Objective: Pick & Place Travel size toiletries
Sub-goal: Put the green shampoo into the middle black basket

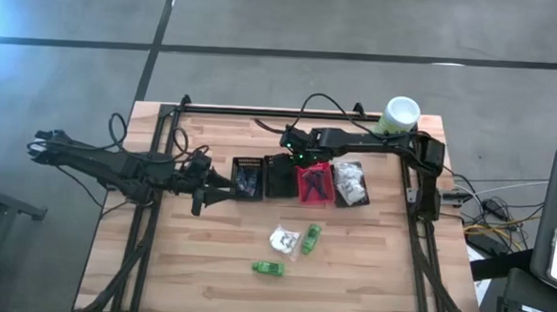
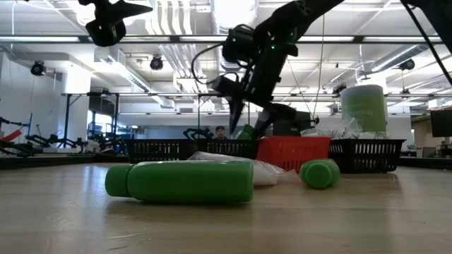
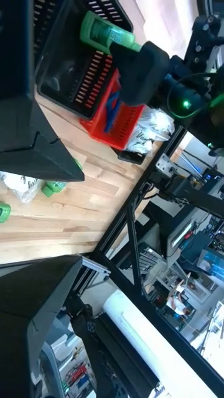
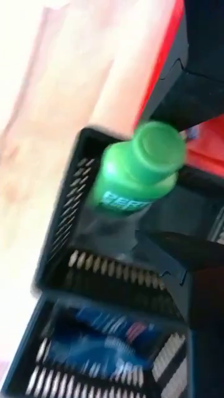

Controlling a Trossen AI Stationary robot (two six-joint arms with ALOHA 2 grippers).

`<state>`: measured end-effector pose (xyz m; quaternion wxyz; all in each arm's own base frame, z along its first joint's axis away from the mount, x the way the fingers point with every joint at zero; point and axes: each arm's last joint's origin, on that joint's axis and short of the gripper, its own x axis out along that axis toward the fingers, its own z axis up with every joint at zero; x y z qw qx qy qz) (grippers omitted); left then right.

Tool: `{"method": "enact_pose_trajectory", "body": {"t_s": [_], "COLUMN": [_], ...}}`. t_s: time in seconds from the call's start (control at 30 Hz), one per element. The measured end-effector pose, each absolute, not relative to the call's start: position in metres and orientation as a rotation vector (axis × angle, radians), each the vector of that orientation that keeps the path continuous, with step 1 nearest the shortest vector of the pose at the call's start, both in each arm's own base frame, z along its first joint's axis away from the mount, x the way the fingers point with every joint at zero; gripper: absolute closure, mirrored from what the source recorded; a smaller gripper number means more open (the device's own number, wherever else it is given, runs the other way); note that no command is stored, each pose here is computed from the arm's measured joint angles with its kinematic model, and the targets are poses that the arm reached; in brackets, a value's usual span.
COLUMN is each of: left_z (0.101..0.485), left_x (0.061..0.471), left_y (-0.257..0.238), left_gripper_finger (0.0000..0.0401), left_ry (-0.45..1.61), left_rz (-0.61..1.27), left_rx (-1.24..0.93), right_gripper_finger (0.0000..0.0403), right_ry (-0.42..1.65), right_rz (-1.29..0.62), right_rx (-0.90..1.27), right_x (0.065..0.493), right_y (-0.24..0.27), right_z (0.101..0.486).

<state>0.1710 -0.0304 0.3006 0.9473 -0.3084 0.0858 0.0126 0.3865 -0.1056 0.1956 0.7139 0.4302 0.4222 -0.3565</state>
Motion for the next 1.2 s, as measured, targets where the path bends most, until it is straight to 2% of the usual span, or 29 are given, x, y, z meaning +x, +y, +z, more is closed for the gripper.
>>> {"method": "enact_pose_trajectory", "body": {"t_s": [0.23,0.53,0.8,0.97,1.1,1.2], "left_z": [0.301,0.301,0.301,0.301,0.301,0.301], "left_x": [0.171,0.171,0.171,0.171,0.171,0.171], "left_y": [-0.030,-0.030,-0.030,-0.030,-0.030,-0.030], "left_gripper_finger": [0.0192,0.0192,0.0192,0.0192,0.0192,0.0192], "left_ry": [0.174,0.175,0.174,0.174,0.174,0.174], "left_rz": [0.025,0.023,0.022,0.022,0.022,0.022], "left_rx": [-0.627,-0.594,-0.590,-0.590,-0.590,-0.590], "right_gripper_finger": [0.0159,0.0218,0.0248,0.0281,0.0305,0.0308], "right_ry": [0.870,0.920,0.957,0.969,0.981,1.014], "right_rz": [-0.778,-0.724,-0.707,-0.689,-0.642,-0.562], "right_rx": [0.900,0.894,0.857,0.824,0.755,0.655], "right_x": [0.392,0.392,0.394,0.394,0.397,0.400], "right_y": [-0.109,-0.109,-0.108,-0.108,-0.108,-0.106], "right_z": [0.207,0.204,0.194,0.194,0.207,0.225]}}
